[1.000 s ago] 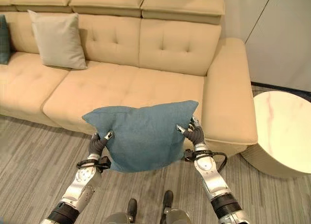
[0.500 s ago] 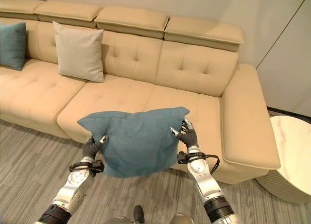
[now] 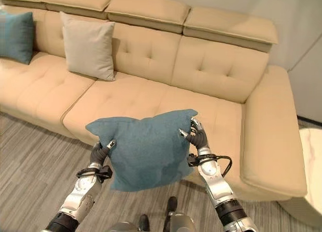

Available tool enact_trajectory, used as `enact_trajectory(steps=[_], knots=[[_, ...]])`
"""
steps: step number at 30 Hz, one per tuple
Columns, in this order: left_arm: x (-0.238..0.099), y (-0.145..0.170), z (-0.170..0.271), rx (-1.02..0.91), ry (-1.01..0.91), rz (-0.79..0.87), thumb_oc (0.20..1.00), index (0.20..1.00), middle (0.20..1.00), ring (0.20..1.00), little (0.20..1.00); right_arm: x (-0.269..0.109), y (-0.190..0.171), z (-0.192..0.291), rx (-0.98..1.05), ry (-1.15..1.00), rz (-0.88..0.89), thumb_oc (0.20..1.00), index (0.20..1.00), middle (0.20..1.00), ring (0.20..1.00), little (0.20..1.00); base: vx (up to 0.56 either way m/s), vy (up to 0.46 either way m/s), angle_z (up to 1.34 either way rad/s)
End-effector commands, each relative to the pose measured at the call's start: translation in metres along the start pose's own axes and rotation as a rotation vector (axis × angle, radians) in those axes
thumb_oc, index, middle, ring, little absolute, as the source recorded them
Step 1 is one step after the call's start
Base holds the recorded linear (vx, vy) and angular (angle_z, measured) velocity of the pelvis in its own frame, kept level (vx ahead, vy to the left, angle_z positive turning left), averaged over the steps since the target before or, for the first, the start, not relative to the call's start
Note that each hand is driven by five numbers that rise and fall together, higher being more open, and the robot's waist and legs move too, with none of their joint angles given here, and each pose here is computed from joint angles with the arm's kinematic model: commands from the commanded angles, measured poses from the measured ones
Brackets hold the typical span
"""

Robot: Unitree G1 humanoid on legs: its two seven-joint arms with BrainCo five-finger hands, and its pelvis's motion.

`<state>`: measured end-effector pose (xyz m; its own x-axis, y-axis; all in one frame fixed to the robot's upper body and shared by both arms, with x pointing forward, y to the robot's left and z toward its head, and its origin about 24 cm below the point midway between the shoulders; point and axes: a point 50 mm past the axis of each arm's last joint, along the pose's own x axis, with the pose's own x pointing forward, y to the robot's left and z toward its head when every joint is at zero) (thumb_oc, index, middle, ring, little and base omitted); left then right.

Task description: Pick up all the scattered cushions and arrange them neatly on the sofa.

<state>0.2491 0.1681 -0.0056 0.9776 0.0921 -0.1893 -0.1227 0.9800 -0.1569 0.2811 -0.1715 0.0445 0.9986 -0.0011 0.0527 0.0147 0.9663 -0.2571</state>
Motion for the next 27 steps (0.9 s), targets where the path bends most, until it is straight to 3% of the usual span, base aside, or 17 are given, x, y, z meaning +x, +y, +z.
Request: enact_trajectory(steps=[1,9,19,27], knots=[[0.012,-0.044,0.061,-0.070,-0.277,-0.217,0.200,0.200,0.200,0.200,0.200,0.011,0.006,0.053,0.053,-0.267,0.027,0.200,0.200,0.200,0.200,0.200,0.09,-0.014,-0.19],[0.009,-0.038,0.059,-0.063,-0.272,-0.187,0.200,0.200,0.200,0.200,0.200,0.013,0.007,0.049,0.073,-0.246,0.019,0.200,0.200,0.200,0.200,0.200,0.18,0.060,-0.29],[0.002,-0.013,0.060,-0.025,-0.288,-0.148,0.200,0.200,0.200,0.200,0.200,0.016,0.034,0.064,0.094,-0.301,0.144,0.200,0.200,0.200,0.200,0.200,0.13,0.203,-0.75],[0.003,-0.010,0.063,-0.048,-0.304,-0.133,0.200,0.200,0.200,0.200,0.200,0.020,0.038,0.072,0.076,-0.327,0.182,0.200,0.200,0.200,0.200,0.200,0.10,-0.076,-0.31]])
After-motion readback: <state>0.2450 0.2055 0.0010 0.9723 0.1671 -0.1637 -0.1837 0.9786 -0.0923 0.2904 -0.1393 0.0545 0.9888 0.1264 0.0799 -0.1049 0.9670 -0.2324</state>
